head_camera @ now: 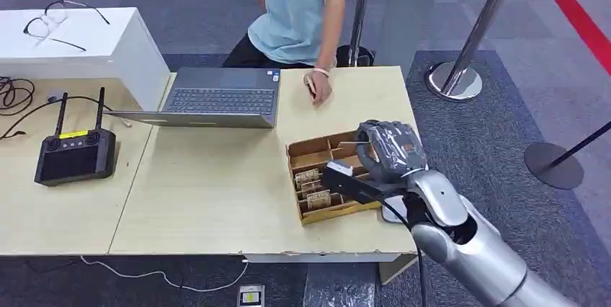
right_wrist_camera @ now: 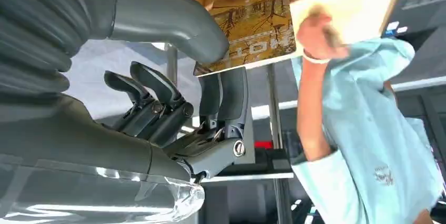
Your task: Pass the card to the sensor for recognition and then transmit it.
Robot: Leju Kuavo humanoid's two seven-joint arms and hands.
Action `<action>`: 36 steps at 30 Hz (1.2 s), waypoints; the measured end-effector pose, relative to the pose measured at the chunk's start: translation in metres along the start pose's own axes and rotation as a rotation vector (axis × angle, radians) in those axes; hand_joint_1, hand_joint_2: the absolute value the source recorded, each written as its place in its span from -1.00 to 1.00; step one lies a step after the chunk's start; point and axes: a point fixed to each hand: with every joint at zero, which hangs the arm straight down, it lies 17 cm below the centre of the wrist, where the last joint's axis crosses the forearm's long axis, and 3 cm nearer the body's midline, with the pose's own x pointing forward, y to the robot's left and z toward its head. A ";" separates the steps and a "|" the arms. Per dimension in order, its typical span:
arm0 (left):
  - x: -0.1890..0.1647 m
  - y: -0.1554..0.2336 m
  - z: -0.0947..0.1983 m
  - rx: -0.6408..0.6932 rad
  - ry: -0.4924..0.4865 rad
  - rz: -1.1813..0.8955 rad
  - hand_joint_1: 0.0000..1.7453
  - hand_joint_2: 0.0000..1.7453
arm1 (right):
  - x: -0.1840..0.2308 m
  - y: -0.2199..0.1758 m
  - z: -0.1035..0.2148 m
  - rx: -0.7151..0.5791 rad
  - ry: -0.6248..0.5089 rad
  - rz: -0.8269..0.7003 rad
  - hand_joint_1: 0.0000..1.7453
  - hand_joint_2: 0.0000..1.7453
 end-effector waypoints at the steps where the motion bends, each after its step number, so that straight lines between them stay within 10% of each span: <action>1: 0.000 0.000 0.000 0.000 -0.001 -0.002 -1.00 -1.00 | 0.001 -0.002 -0.002 -0.004 -0.003 0.003 1.00 1.00; 36: 0.001 -0.002 0.000 -0.008 -0.007 -0.017 -1.00 -1.00 | 0.039 -0.048 -0.084 -0.004 -0.088 0.156 1.00 1.00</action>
